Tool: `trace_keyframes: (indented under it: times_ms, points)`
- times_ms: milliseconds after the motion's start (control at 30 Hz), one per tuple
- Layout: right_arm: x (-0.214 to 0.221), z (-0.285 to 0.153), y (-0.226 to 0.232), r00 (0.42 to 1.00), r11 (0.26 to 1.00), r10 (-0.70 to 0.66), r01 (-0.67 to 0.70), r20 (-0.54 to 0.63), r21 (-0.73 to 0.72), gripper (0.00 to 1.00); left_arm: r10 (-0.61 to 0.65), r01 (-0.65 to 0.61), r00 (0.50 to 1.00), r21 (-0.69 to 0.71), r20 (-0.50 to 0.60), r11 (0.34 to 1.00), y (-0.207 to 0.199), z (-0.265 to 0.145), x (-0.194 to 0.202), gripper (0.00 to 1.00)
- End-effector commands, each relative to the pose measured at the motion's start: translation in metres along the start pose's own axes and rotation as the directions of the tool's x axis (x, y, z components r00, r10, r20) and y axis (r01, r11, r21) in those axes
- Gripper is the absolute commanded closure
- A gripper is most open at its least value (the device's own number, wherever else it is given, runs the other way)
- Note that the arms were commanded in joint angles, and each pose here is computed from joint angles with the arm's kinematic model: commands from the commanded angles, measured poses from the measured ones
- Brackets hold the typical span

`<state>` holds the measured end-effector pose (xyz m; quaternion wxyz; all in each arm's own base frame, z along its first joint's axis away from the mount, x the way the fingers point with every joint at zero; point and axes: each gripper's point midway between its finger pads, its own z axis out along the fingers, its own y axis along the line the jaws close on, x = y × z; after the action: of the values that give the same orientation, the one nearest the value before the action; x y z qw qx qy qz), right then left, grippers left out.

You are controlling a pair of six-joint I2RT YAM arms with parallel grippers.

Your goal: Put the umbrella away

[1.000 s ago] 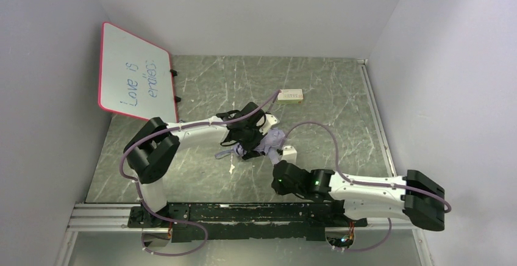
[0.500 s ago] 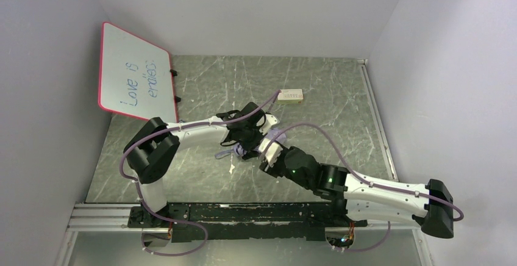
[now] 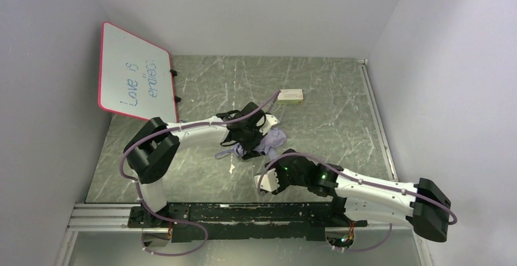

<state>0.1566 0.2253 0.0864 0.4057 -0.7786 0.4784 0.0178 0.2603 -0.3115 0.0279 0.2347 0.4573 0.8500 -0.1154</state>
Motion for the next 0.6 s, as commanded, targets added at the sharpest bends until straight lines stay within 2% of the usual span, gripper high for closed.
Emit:
trace_keyframes:
  times_ms: [0,367,567]
  points:
    - [0.013,0.019,0.014,0.996,0.995,-0.088,0.088,0.008,-0.046,0.43,0.005,-0.047,0.930,-0.107,-0.369,0.993,0.025,0.011,0.111,0.95]
    - [0.045,0.036,0.016,0.987,0.988,-0.147,0.144,-0.070,-0.045,0.43,0.008,-0.051,0.928,-0.107,-0.372,0.993,0.024,0.011,0.112,0.95]
    - [0.050,0.043,0.016,0.989,0.991,-0.133,0.131,-0.063,-0.042,0.43,0.008,-0.050,0.928,-0.104,-0.373,0.993,0.024,0.012,0.112,0.95]
